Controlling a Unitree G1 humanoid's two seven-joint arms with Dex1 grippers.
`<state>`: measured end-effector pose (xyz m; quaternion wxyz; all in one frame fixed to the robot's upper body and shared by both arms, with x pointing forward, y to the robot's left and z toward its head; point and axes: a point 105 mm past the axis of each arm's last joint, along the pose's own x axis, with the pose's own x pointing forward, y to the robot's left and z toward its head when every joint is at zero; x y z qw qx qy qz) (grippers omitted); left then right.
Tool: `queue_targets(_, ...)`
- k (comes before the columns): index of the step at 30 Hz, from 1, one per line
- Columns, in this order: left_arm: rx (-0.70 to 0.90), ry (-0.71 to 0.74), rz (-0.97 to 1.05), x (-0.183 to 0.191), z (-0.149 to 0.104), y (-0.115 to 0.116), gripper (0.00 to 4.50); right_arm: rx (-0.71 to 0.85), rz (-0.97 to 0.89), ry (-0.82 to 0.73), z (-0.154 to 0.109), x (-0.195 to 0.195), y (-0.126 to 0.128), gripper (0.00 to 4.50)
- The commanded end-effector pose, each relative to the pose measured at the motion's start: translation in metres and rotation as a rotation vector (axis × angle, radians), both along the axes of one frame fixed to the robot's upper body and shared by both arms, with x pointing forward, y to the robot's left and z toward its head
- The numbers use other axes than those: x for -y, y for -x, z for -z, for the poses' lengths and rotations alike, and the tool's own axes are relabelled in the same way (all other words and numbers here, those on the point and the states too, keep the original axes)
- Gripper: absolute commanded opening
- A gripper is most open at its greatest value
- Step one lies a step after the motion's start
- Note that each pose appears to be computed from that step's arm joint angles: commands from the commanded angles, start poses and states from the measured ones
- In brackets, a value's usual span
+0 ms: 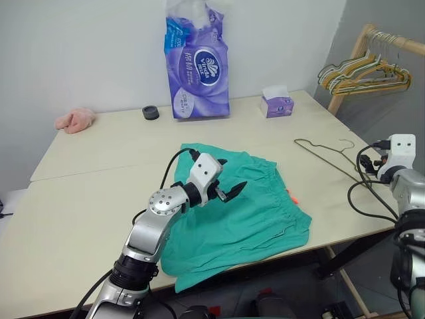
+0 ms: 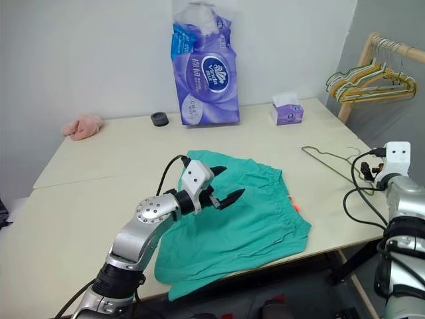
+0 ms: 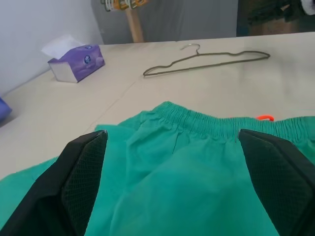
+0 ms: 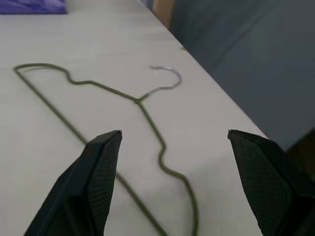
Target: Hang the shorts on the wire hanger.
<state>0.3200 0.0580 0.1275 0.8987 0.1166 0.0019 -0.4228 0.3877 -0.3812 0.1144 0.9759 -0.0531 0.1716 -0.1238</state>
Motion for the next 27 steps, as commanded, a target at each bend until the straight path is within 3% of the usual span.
queue_targets(1,0.04,0.01,0.013,0.004,-0.012,0.0,4.49,-0.041,0.054,-0.007,0.003,0.012,0.001,3.68)
queue_targets(15,0.041,0.01,0.007,0.003,-0.013,0.002,4.49,-0.289,0.042,-0.019,0.065,0.004,0.022,3.68)
queue_targets(18,0.041,0.008,0.008,0.003,-0.013,0.002,4.5,-0.31,0.04,-0.037,0.072,0.002,0.025,3.08)
queue_targets(25,0.042,0.006,0.01,0.003,-0.013,0.003,4.5,-0.363,-0.041,-0.031,0.088,-0.011,0.029,0.78)
queue_targets(27,0.043,0.004,0.009,0.003,-0.012,0.003,4.5,-0.362,-0.043,-0.035,0.088,-0.011,0.029,0.48)
